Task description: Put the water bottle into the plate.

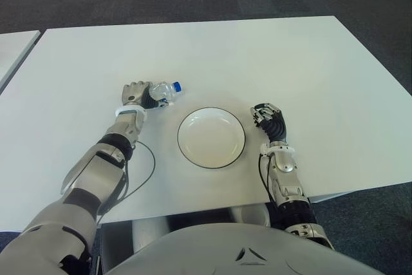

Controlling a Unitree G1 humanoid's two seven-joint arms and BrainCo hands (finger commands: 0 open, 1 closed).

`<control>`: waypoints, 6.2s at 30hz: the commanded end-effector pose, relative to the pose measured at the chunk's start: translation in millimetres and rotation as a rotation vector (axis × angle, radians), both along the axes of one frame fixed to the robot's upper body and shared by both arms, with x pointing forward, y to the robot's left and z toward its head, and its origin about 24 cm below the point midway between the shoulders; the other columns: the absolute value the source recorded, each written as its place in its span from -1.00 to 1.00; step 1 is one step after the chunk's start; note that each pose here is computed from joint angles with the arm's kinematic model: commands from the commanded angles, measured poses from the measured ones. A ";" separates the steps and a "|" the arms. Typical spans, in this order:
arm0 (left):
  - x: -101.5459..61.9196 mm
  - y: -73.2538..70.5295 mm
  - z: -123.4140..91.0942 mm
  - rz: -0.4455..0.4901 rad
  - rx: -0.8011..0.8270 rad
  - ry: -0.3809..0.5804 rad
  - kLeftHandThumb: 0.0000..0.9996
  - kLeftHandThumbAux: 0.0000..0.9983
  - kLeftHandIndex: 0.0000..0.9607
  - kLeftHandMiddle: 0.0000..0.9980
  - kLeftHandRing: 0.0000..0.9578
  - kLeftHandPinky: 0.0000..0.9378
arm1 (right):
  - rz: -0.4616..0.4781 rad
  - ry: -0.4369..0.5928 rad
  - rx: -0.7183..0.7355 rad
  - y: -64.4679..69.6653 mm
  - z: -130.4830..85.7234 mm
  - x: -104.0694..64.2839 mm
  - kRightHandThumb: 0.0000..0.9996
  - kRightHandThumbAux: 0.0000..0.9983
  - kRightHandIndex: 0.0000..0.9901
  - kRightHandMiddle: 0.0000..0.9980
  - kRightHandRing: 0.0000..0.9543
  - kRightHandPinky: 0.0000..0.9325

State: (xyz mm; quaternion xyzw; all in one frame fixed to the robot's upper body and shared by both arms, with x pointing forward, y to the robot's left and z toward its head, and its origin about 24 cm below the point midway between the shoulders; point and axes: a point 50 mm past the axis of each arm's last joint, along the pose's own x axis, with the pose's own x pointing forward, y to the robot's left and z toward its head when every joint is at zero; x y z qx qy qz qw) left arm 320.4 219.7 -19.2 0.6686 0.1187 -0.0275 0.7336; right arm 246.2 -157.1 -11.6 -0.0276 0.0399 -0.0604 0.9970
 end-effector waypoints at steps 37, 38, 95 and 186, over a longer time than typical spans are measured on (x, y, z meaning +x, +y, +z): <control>-43.6 10.2 -34.2 0.164 -0.266 0.047 0.70 0.34 -0.18 0.10 0.78 0.85 | 0.009 0.006 0.026 0.3 -4.3 0.6 0.42 0.46 -0.11 0.39 0.42 0.46; -43.3 10.7 -33.2 0.166 -0.271 0.040 0.70 0.34 -0.18 0.10 0.78 0.85 | 0.009 0.005 0.026 0.2 -4.3 0.6 0.42 0.46 -0.11 0.39 0.42 0.46; -115.4 -106.7 78.9 -0.491 -0.589 -0.212 0.70 0.34 -0.17 0.08 0.79 0.76 | 0.017 0.013 0.017 -1.3 -3.0 0.8 0.41 0.46 -0.12 0.39 0.42 0.44; -105.7 -110.5 5.0 -0.360 -0.460 -0.315 -0.27 0.25 -0.99 -0.99 -0.99 -1.00 | 0.026 -0.005 0.044 2.1 -3.2 -1.7 0.42 0.46 -0.12 0.38 0.42 0.45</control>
